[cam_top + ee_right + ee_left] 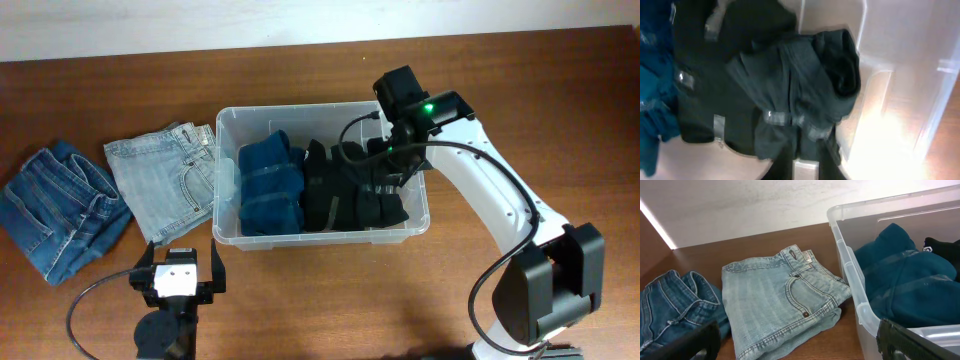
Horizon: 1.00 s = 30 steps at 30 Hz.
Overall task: Pack container
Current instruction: 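Lower the black garment onto the others and open the right gripper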
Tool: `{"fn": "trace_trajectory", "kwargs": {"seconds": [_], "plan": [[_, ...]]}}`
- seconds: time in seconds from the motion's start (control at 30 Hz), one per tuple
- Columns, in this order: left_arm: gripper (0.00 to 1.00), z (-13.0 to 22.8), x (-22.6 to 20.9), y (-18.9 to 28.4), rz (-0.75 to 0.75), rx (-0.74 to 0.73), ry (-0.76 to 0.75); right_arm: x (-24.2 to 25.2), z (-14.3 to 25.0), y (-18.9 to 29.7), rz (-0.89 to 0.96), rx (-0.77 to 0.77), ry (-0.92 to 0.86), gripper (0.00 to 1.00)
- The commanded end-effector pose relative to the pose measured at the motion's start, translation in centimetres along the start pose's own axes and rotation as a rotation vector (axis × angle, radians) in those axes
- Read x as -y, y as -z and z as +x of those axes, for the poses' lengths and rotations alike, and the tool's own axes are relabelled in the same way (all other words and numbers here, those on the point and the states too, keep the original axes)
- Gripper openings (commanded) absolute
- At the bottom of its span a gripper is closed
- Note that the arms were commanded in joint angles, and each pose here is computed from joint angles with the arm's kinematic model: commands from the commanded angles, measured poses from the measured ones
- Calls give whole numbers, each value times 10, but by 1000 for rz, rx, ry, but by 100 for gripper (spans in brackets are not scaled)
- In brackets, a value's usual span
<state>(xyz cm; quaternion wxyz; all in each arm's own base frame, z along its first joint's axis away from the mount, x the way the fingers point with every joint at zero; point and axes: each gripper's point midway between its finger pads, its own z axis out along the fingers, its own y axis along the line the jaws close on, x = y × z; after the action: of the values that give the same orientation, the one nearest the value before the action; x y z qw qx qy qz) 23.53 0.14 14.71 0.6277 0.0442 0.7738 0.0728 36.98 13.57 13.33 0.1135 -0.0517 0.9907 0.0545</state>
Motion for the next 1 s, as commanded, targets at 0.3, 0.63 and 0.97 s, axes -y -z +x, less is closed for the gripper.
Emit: {"fn": "trace_trajectory", "kwargs": {"seconds": [0.3, 0.63, 0.97], "plan": [[100, 0, 1, 0, 5, 5, -11, 2, -4, -50, 17, 10, 6, 4], [100, 0, 1, 0, 5, 5, -11, 5, 3, -80, 19, 4, 6, 5], [100, 0, 1, 0, 5, 5, -11, -8, -40, -1, -7, 142, 84, 12]]}}
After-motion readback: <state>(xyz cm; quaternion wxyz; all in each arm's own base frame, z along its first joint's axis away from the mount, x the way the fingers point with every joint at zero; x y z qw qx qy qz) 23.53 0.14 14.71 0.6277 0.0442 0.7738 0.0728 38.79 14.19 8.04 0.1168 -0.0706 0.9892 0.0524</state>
